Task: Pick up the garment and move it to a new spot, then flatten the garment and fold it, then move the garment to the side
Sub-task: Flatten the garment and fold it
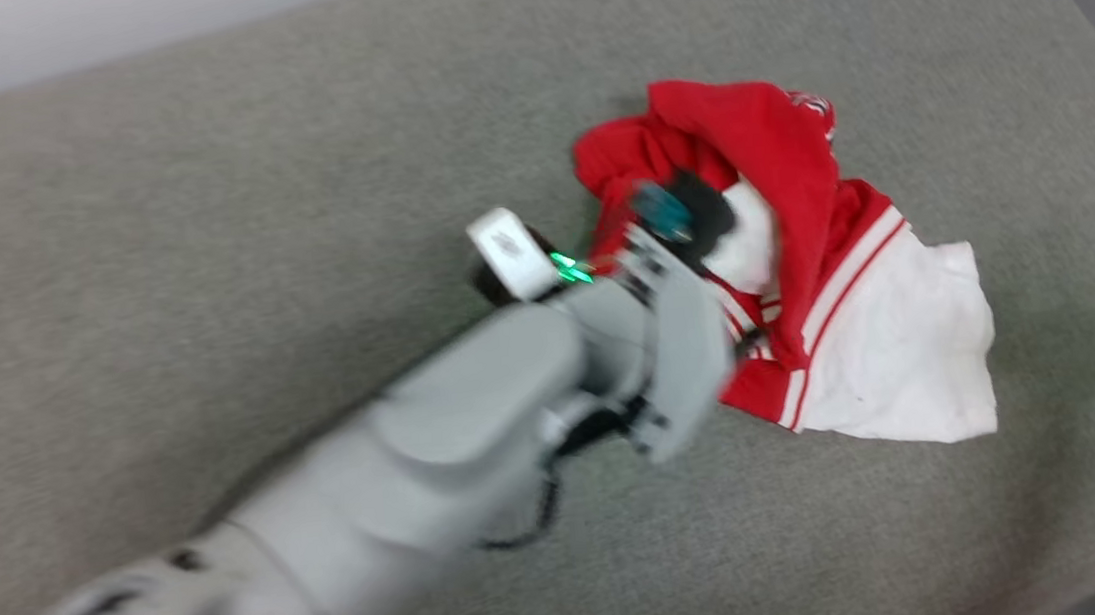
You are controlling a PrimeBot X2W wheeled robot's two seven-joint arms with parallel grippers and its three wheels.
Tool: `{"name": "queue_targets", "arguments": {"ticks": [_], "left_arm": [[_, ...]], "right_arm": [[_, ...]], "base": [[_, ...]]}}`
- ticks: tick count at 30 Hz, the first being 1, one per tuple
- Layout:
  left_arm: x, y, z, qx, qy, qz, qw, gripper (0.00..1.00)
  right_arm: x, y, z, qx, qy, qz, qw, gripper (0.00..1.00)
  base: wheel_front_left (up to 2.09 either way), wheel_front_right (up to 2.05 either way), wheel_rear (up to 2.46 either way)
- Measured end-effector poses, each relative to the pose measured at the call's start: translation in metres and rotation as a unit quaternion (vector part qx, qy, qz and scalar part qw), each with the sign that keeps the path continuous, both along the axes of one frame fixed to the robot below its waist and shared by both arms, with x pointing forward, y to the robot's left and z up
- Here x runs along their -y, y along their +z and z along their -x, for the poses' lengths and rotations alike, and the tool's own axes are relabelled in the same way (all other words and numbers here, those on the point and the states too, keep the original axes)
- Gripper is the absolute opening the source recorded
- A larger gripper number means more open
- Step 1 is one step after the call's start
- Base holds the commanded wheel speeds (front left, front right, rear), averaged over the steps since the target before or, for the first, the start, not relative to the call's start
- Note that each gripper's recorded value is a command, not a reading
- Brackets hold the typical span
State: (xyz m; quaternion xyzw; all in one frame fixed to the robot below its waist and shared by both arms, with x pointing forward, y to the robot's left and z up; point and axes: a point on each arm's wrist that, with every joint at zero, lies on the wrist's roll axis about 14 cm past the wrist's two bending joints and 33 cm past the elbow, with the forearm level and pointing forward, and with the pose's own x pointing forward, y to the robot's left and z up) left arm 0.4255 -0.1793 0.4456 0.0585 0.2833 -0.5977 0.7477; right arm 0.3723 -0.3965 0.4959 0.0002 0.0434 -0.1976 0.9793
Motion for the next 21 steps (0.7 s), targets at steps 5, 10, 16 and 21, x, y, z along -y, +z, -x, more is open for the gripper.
{"name": "queue_targets", "arguments": {"ticks": [5,10,16,21], "left_arm": [[-0.040,0.026,-0.034,0.052,0.024,-0.032,0.998,1.00],[-0.044,0.046,-0.045,0.049,0.038,-0.025,0.998,1.00],[-0.028,0.038,-0.043,0.013,0.032,-0.023,0.999,1.00],[-0.015,0.030,-0.043,-0.004,0.026,-0.022,0.999,1.00]], "right_arm": [[-0.013,0.013,-0.009,0.019,0.022,-0.003,1.000,1.00],[-0.023,0.019,-0.012,0.026,0.036,-0.007,0.999,1.00],[-0.014,0.017,0.000,0.021,0.019,-0.006,1.000,1.00],[-0.005,0.015,0.011,0.015,0.001,-0.004,1.000,1.00]], "base": [[0.00,0.00,0.00],[0.00,0.00,0.00],[0.00,0.00,0.00],[0.00,0.00,0.00]]}}
